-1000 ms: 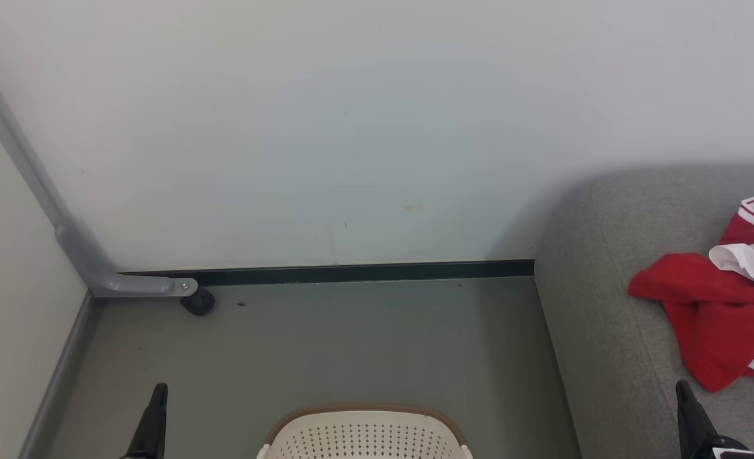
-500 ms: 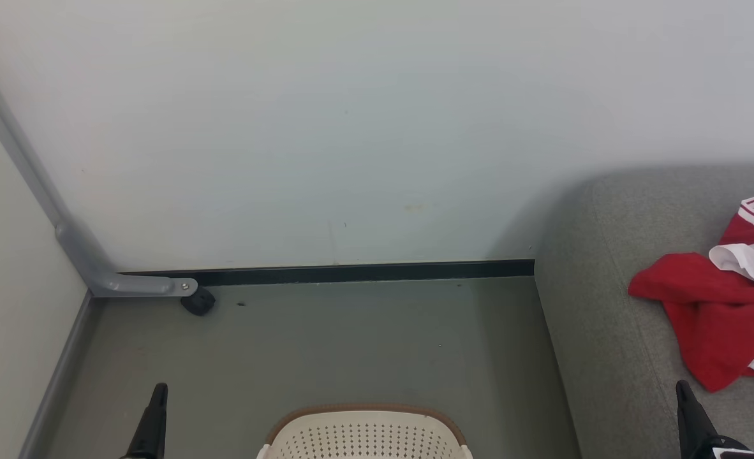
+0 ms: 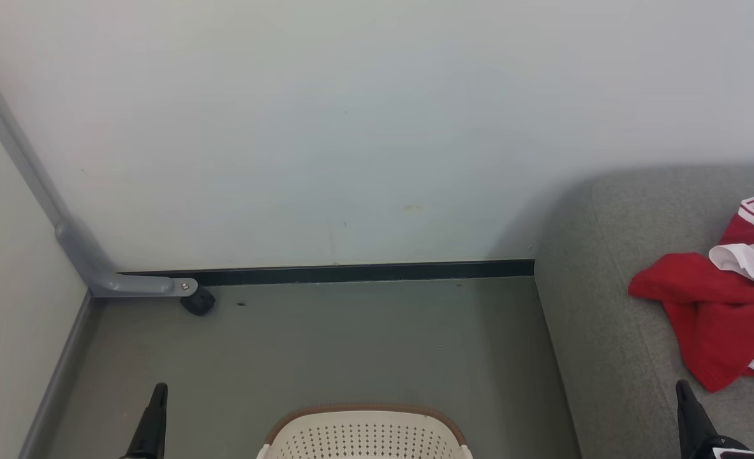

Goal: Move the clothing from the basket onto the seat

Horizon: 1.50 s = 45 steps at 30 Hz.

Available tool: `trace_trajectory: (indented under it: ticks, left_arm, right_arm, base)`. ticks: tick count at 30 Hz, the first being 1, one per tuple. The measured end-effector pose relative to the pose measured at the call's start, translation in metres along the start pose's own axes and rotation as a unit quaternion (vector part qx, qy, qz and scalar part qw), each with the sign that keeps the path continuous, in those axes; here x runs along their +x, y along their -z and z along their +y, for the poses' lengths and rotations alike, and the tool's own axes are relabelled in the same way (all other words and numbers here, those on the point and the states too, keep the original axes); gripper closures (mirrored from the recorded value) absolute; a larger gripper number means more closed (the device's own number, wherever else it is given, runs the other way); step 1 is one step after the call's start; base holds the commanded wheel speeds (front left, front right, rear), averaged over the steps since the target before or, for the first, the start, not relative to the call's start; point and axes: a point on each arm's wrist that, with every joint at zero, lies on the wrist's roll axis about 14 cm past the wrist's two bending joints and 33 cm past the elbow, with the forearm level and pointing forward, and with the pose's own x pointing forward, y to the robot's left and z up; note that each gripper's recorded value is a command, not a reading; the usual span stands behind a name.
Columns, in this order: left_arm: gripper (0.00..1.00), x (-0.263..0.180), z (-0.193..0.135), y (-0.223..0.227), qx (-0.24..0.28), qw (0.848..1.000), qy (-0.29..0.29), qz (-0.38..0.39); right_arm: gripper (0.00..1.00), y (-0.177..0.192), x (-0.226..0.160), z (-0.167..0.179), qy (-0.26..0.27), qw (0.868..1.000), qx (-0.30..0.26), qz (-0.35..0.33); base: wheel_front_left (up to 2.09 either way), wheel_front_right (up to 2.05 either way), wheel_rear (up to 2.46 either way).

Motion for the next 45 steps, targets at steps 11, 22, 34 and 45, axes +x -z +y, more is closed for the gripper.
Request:
trace_trajectory:
  ticks: [11, 22, 34, 45]
  left_arm:
    - [1.0, 0.0, 0.0, 0.0, 0.0, 1.0, 0.0, 0.0]
    - [1.0, 0.0, 0.0, 0.0, 0.0, 1.0, 0.0, 0.0]
    - [1.0, 0.0, 0.0, 0.0, 0.0, 1.0, 0.0, 0.0]
    - [1.0, 0.0, 0.0, 0.0, 0.0, 1.0, 0.0, 0.0]
  right_arm:
    - [1.0, 0.0, 0.0, 0.0, 0.0, 1.0, 0.0, 0.0]
    - [1.0, 0.0, 0.0, 0.0, 0.0, 1.0, 0.0, 0.0]
    - [1.0, 0.0, 0.0, 0.0001, 0.0, 1.0, 0.0, 0.0]
    - [1.0, 0.0, 0.0, 0.0001, 0.0, 1.0, 0.0, 0.0]
  base:
    - [0.0, 0.0, 0.0]
    - [0.0, 0.0, 0.0]
    - [0.0, 0.0, 0.0]
    - [0.0, 0.0, 0.0]
